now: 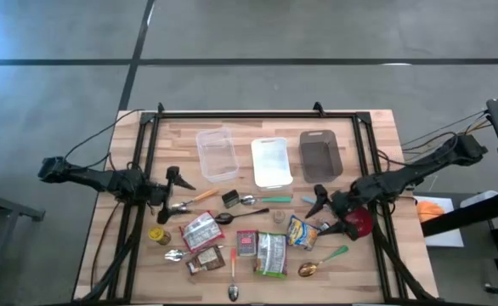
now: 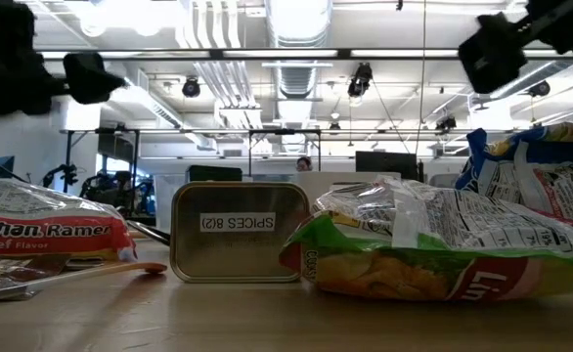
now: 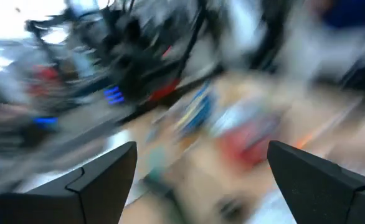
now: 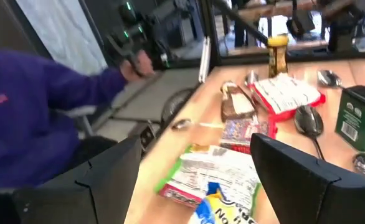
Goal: Pick & Place Food Item
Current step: Put the blue noodle pack into the white bin
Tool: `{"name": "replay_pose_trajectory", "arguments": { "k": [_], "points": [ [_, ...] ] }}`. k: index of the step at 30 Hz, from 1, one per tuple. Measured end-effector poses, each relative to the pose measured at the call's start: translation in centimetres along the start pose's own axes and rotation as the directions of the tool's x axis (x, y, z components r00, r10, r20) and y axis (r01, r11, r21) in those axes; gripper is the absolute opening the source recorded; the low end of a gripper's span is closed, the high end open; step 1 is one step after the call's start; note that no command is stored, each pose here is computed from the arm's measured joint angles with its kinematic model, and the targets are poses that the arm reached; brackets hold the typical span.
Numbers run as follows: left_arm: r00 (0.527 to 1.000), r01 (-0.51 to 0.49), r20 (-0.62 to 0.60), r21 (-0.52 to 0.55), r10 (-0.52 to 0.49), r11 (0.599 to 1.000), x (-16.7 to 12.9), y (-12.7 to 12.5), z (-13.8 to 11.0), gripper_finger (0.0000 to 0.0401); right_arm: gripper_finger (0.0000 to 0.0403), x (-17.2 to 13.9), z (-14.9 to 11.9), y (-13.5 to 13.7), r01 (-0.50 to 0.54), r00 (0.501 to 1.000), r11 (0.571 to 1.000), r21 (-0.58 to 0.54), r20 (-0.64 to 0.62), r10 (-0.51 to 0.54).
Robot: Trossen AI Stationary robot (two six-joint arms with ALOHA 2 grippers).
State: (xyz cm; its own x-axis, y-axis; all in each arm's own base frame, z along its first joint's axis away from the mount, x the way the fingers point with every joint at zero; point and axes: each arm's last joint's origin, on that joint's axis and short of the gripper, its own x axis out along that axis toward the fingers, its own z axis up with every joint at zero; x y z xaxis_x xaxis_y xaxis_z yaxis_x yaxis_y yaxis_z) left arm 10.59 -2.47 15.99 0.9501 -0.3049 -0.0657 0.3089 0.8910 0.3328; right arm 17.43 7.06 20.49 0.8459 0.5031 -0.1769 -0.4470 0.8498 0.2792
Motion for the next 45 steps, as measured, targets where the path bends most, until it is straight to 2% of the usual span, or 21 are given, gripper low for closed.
{"name": "replay_pose_trajectory", "arguments": {
  "k": [1, 2, 4, 6, 9, 12, 17, 19, 22, 24, 28, 35, 39, 42, 45],
  "points": [
    [0.999, 0.042, 0.036, -0.102, -0.038, 0.994, 0.0, -0.1, 0.2, 0.0363, 0.0300, 0.6, 0.2, 0.0, 0.010, 0.999, 1.000, -0.011, -0.039, -0.010],
    [0.996, 0.066, 0.068, -0.134, -0.058, 0.989, 0.0, -0.1, 0.5, 0.0363, 0.0300, 1.2, 0.5, -0.1, 0.021, 0.996, 0.999, -0.026, -0.088, -0.023],
    [0.989, 0.042, 0.146, -0.173, -0.016, 0.984, -0.1, 0.3, 1.3, 0.0363, 0.0300, 2.2, 1.1, -0.2, 0.051, 0.980, 0.998, -0.041, -0.192, -0.058],
    [0.986, 0.003, 0.159, -0.283, 0.044, 0.959, -0.2, 0.7, 1.8, 0.0363, 0.0300, 2.9, 1.7, -0.3, 0.117, 0.950, 0.992, -0.043, -0.287, -0.125],
    [0.990, -0.079, 0.068, -0.487, 0.127, 0.870, -0.4, 1.4, 2.7, 0.0363, 0.0300, 3.9, 2.7, -0.4, 0.205, 0.907, 0.976, -0.068, -0.362, -0.216],
    [0.994, -0.090, -0.002, -0.605, 0.112, 0.791, -0.6, 1.6, 3.1, 0.0363, 0.0300, 4.5, 3.3, -0.5, 0.257, 0.885, 0.963, -0.078, -0.382, -0.267],
    [0.994, -0.087, 0.000, -0.627, 0.111, 0.774, -0.7, 1.7, 3.4, 0.0363, 0.0300, 4.8, 3.4, -0.6, 0.320, 0.860, 0.947, 0.026, -0.428, -0.279],
    [0.994, -0.086, -0.003, -0.655, 0.111, 0.751, -0.7, 1.7, 3.4, 0.0363, 0.0300, 4.6, 3.1, -0.6, 0.376, 0.836, 0.924, 0.073, -0.457, -0.304],
    [0.993, -0.083, 0.006, -0.653, 0.115, 0.753, -0.7, 1.7, 3.5, 0.0363, 0.0300, 4.3, 2.8, -0.8, 0.435, 0.804, 0.895, 0.100, -0.491, -0.336],
    [0.993, -0.082, 0.013, -0.651, 0.118, 0.755, -0.7, 1.8, 3.5, 0.0363, 0.0300, 4.3, 3.0, -0.7, 0.434, 0.808, 0.895, 0.101, -0.483, -0.337],
    [0.993, -0.082, 0.012, -0.655, 0.119, 0.752, -0.7, 1.8, 3.5, 0.0363, 0.0300, 4.4, 2.9, -0.6, 0.372, 0.812, 0.928, 0.019, -0.491, -0.316],
    [0.989, -0.111, 0.001, -0.653, 0.147, 0.750, -0.7, 1.9, 3.5, 0.0363, 0.0300, 4.4, 2.9, -0.5, 0.369, 0.808, 0.929, -0.019, -0.488, -0.331],
    [0.975, -0.180, -0.027, -0.684, 0.222, 0.707, -0.7, 2.1, 3.4, 0.0363, 0.0300, 4.4, 2.8, -0.1, 0.356, 0.811, 0.934, -0.020, -0.490, -0.319],
    [0.972, -0.183, -0.031, -0.721, 0.233, 0.669, -0.8, 2.1, 3.4, 0.0363, 0.0299, 4.5, 3.1, 0.4, 0.348, 0.814, 0.937, -0.011, -0.492, -0.308],
    [0.972, -0.181, -0.031, -0.730, 0.233, 0.659, -0.8, 2.1, 3.4, 0.0363, 0.0293, 4.7, 4.3, 1.0, 0.366, 0.825, 0.931, 0.007, -0.465, -0.321]
  ]
}}
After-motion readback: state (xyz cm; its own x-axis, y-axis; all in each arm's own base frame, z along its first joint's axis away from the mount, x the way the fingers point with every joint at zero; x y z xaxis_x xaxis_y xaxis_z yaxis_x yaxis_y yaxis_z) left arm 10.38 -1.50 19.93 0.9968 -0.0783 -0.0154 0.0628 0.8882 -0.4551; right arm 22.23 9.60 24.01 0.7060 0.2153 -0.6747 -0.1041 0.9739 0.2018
